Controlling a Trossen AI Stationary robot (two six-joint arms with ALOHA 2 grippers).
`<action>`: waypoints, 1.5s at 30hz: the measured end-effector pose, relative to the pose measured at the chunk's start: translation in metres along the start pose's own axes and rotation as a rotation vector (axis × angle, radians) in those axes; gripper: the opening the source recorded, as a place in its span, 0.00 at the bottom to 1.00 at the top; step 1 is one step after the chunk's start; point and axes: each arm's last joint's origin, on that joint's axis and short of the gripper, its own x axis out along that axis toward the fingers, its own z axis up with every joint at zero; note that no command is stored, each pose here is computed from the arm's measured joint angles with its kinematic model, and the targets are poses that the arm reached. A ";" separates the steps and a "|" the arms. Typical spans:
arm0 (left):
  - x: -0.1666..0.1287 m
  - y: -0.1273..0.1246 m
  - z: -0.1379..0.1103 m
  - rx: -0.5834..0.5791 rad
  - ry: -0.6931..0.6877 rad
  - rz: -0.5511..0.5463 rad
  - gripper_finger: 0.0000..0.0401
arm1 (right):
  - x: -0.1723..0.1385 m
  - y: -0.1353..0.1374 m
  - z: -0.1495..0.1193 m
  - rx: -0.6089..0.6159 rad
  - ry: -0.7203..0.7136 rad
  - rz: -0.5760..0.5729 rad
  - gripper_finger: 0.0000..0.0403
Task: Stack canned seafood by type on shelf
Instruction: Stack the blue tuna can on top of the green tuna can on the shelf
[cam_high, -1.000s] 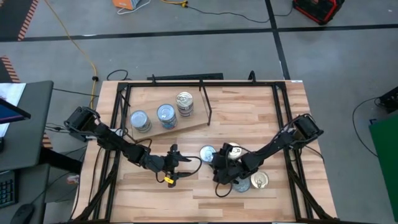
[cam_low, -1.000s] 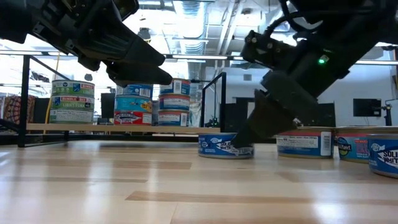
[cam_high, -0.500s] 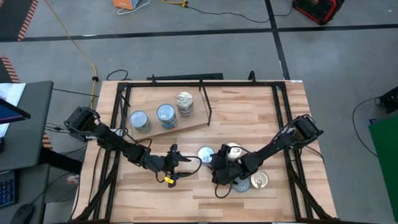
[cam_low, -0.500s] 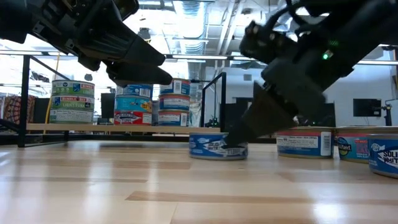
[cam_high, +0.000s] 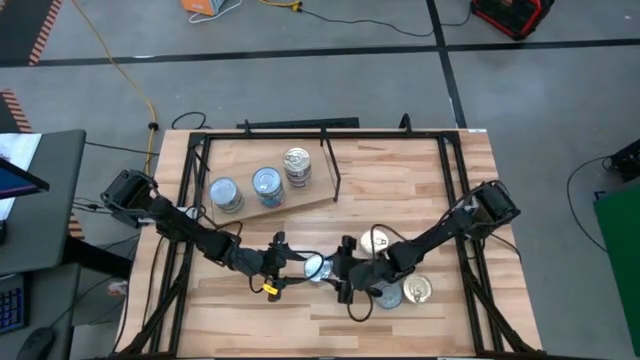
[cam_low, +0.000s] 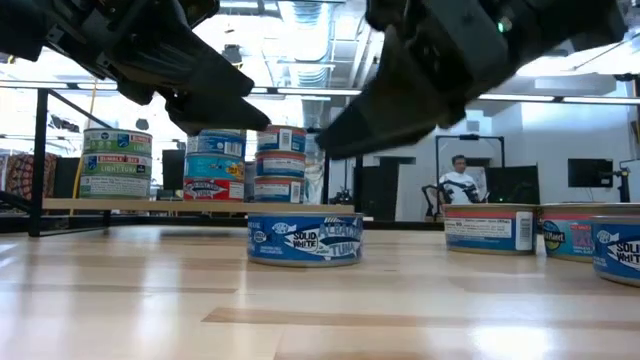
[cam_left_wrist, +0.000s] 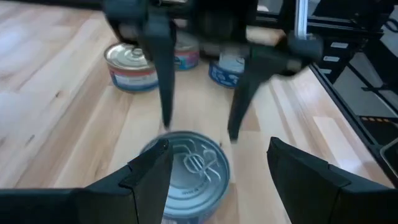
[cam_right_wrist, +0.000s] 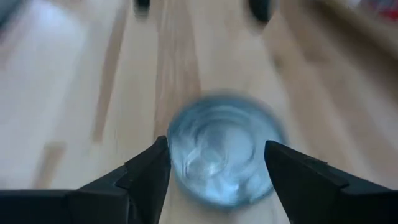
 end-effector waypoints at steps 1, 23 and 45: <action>-0.002 0.000 0.001 -0.004 0.009 0.000 0.62 | -0.004 -0.001 0.005 0.002 -0.017 -0.008 0.72; -0.008 0.002 0.001 -0.056 0.069 -0.006 0.62 | 0.017 -0.006 -0.028 0.046 0.125 -0.082 0.72; -0.008 0.003 0.003 -0.043 0.053 0.008 0.62 | -0.012 -0.008 0.002 -0.037 0.150 -0.137 0.72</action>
